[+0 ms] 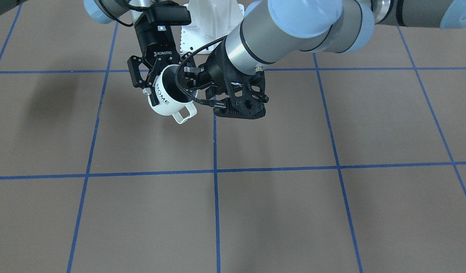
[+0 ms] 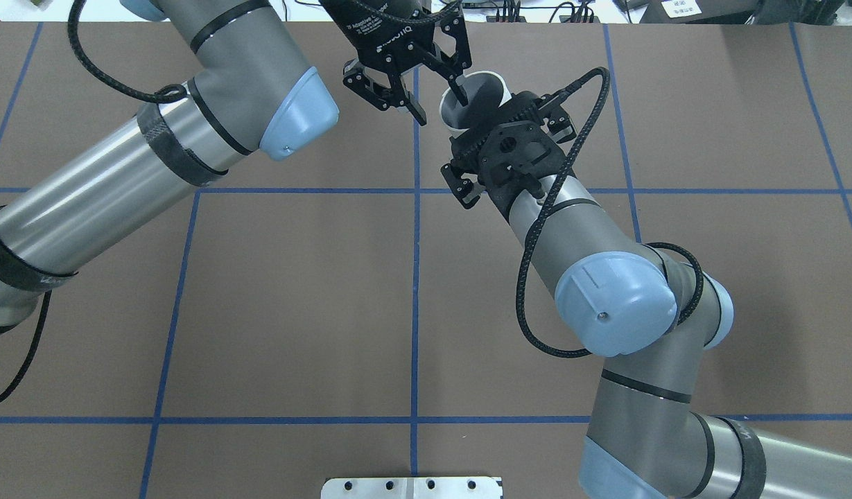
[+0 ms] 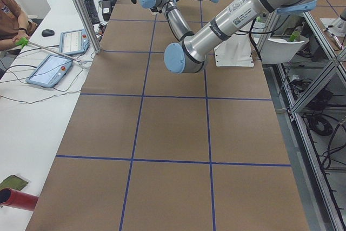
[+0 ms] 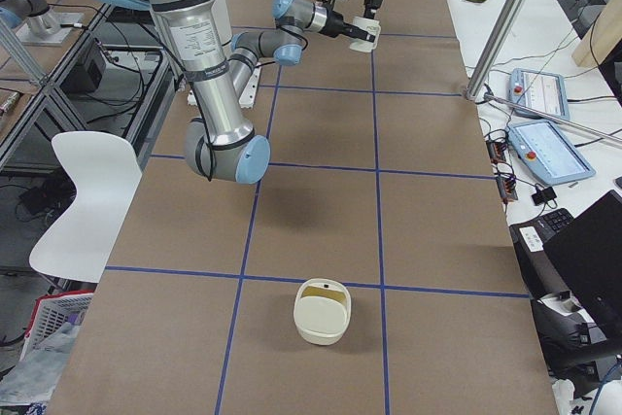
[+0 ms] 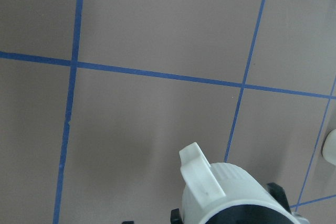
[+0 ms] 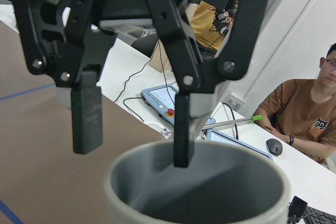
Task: Left arm hands cup to right arm to dump lemon
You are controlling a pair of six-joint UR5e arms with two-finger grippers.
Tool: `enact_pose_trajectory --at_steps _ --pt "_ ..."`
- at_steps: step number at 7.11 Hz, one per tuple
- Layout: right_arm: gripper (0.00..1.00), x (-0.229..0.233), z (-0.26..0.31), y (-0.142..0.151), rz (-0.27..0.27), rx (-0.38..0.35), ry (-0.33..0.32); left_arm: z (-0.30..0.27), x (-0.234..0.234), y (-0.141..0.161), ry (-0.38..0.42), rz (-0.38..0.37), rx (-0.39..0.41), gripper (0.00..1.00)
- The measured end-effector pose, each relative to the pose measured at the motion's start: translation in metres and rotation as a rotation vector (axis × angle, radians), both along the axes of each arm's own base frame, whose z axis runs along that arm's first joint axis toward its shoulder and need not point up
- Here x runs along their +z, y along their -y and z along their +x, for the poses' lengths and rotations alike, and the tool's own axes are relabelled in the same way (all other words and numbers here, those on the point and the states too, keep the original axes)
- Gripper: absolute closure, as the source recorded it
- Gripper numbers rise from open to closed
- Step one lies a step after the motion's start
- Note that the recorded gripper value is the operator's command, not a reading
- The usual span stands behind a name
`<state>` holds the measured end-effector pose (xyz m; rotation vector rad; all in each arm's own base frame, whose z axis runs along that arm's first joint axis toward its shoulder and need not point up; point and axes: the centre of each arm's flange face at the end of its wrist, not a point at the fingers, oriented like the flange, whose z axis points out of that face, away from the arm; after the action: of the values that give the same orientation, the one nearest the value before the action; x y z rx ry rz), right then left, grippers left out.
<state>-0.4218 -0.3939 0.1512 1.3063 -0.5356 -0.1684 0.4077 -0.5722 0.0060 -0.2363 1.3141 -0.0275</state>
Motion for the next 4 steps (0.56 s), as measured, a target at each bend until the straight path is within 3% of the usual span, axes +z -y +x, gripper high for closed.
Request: enact_pose_trajectory --at_steps 4 --pt "0.9 -0.0008 0.0 0.0 0.0 0.0 0.002 0.005 -0.0011 -0.0036 -0.002 0.008 0.01 0.62"
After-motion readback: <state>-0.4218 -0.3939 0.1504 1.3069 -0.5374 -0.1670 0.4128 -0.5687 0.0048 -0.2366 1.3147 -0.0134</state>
